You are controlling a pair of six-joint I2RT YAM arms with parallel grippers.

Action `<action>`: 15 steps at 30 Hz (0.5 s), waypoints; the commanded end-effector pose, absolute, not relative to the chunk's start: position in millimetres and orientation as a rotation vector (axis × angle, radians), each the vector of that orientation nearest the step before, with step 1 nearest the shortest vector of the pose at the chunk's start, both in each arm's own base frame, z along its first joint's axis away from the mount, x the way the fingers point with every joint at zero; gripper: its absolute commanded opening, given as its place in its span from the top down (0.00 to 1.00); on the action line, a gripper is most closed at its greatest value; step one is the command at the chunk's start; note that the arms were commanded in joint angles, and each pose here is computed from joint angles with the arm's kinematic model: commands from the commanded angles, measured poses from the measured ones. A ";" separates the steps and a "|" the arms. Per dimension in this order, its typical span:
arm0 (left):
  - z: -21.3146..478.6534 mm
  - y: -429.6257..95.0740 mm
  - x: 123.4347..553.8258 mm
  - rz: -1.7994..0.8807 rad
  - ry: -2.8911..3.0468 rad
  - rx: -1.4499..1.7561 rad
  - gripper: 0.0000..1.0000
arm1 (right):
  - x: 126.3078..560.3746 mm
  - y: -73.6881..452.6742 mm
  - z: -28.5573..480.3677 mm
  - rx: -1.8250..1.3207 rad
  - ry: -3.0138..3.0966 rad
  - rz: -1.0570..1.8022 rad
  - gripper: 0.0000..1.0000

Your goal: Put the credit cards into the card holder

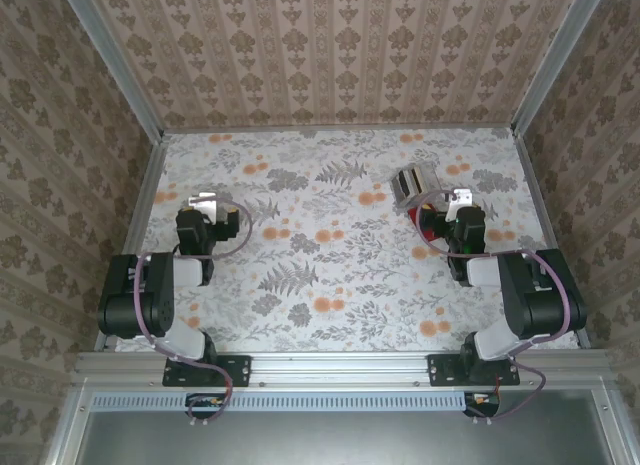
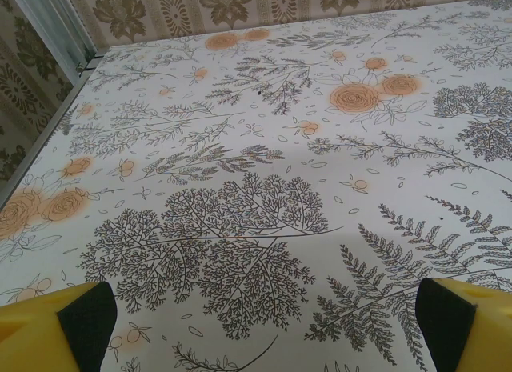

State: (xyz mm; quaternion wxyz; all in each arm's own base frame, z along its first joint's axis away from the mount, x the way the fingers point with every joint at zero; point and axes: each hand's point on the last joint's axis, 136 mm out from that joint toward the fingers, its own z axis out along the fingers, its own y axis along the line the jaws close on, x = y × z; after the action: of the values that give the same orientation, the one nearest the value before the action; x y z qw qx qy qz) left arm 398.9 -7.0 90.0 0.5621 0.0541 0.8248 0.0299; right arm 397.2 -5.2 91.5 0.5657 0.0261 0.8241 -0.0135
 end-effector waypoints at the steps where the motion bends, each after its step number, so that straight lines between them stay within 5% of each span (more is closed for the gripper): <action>1: 94.8 -8.9 399.5 0.061 1.927 0.121 0.00 | 400.3 -3.3 98.3 0.049 1.920 -0.022 0.00; 15: 93.8 -6.9 400.0 0.055 1.933 0.111 0.00 | 400.4 -2.4 98.2 0.046 1.921 -0.022 0.00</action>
State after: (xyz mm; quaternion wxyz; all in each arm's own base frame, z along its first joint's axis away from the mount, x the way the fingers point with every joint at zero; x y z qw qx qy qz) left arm 398.9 -7.1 90.0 0.5621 0.0543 0.8248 0.0295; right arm 397.2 -4.5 91.5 0.5657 0.0241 0.8241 -0.0138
